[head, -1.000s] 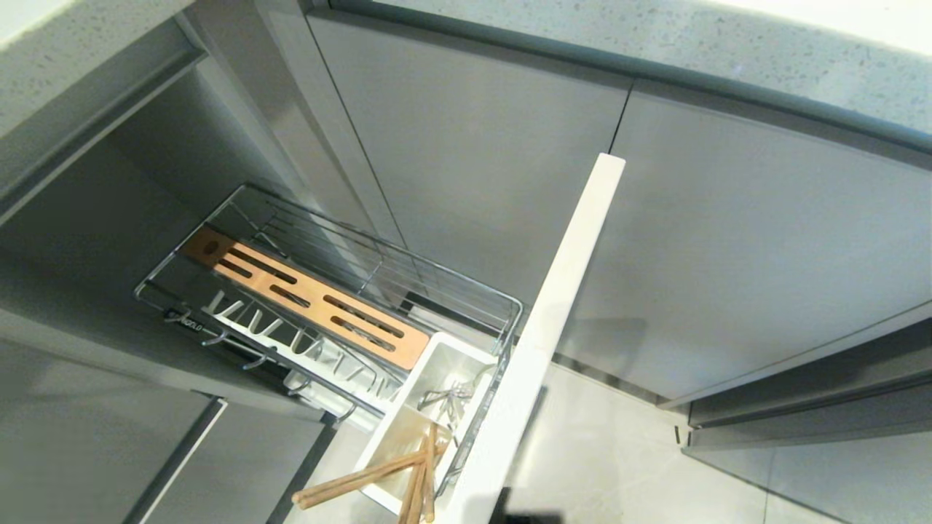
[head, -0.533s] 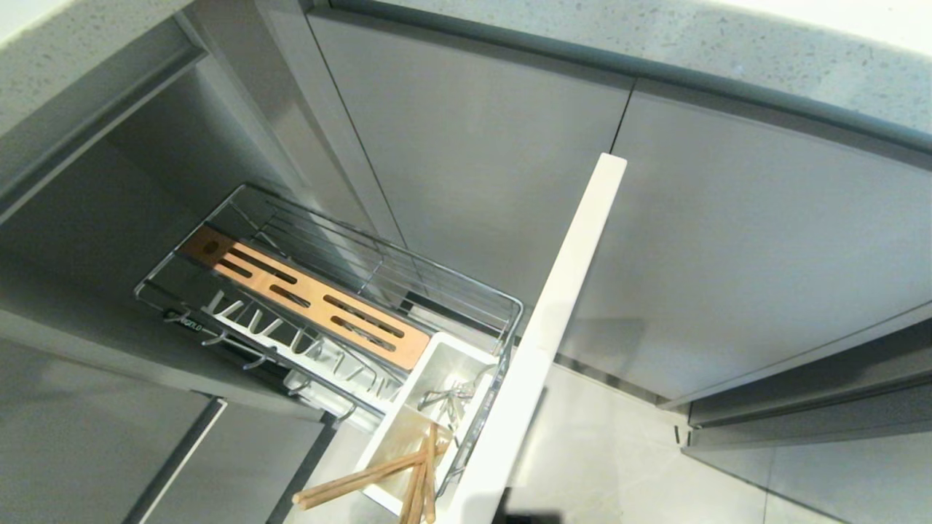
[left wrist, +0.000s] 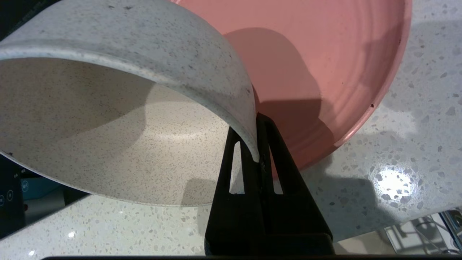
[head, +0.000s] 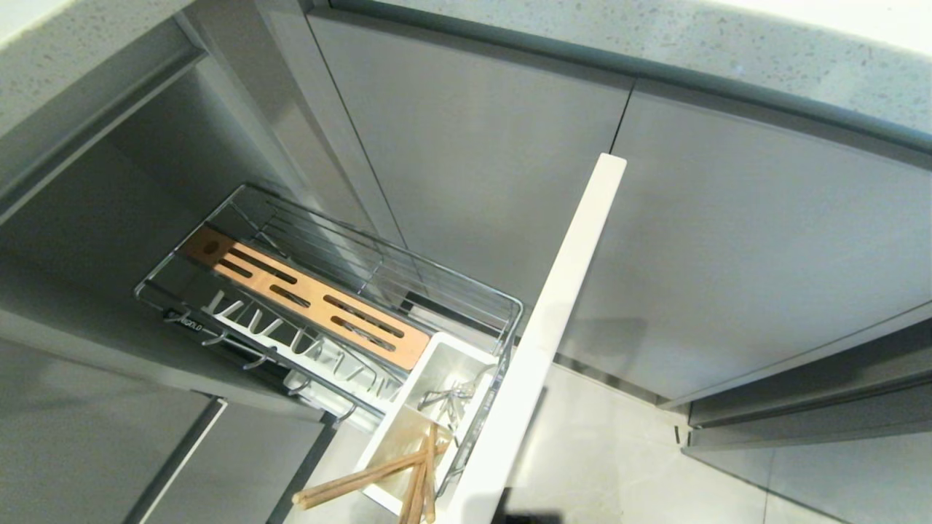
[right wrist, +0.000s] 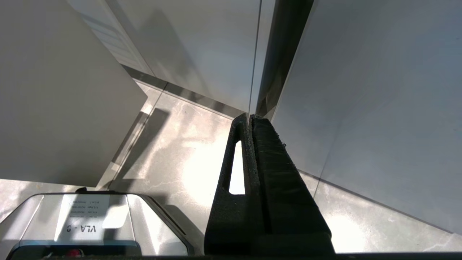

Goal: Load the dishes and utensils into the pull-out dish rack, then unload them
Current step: Take the bowl out of the cupboard, then take the chopsticks out of the cupboard

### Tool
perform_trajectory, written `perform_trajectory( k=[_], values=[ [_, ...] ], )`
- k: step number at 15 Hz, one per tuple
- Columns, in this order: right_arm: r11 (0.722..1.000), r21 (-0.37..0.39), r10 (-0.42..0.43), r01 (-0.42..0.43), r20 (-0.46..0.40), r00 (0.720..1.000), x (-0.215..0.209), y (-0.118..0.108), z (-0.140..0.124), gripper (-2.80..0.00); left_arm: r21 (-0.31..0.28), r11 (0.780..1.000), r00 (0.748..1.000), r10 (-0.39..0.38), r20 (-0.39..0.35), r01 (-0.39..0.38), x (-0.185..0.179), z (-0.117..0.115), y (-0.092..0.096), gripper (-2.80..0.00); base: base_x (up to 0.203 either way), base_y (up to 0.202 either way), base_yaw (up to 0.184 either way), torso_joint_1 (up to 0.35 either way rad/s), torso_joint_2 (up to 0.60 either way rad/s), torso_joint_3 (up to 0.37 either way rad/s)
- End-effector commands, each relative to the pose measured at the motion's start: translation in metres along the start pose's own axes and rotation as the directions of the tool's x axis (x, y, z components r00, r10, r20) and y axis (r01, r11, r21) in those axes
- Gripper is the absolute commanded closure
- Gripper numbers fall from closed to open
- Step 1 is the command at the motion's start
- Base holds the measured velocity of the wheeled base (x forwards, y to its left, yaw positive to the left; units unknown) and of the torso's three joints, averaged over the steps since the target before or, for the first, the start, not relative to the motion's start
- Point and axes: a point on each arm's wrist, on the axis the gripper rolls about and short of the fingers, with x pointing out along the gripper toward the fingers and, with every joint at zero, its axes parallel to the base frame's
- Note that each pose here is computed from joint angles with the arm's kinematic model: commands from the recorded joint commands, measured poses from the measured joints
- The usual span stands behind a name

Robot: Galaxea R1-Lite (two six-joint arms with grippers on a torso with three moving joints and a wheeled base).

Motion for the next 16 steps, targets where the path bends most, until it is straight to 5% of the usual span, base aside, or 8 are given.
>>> perform_trajectory(
  k=[1,8,9,14,16],
  values=[
    [1.0,0.0,0.0,0.0,-0.002,1.0,0.0002,0.0,-0.0004,0.0,0.001,1.0,1.0,-0.001,-0.015,0.001,0.0019,-0.0007,-0.0004,0.0,0.0,0.0,0.0,0.0,0.0,0.0],
    [1.0,0.0,0.0,0.0,-0.002,1.0,0.0002,0.0,-0.0004,0.0,0.002,1.0,0.999,0.002,-0.032,-0.002,0.0056,-0.0023,-0.0009,0.0,0.0,0.0,0.0,0.0,0.0,0.0],
    [1.0,0.0,0.0,0.0,-0.002,1.0,0.0002,0.0,-0.0004,0.0,0.001,1.0,1.0,0.004,-0.029,-0.003,0.0056,-0.002,-0.0009,-2.8,0.0,0.0,0.0,0.0,0.0,0.0],
    [1.0,0.0,0.0,0.0,-0.002,1.0,0.0002,0.0,-0.0004,0.0,-0.013,1.0,1.0,0.009,-0.014,-0.01,0.005,-0.0007,-0.0006,-2.8,0.0,0.0,0.0,0.0,0.0,0.0],
    [1.0,0.0,0.0,0.0,-0.002,1.0,0.0002,0.0,-0.0004,0.0,-0.043,0.999,0.998,0.011,0.057,-0.009,0.0036,0.006,-0.0003,-2.8,0.0,0.0,0.0,0.0,0.0,0.0]
  ],
)
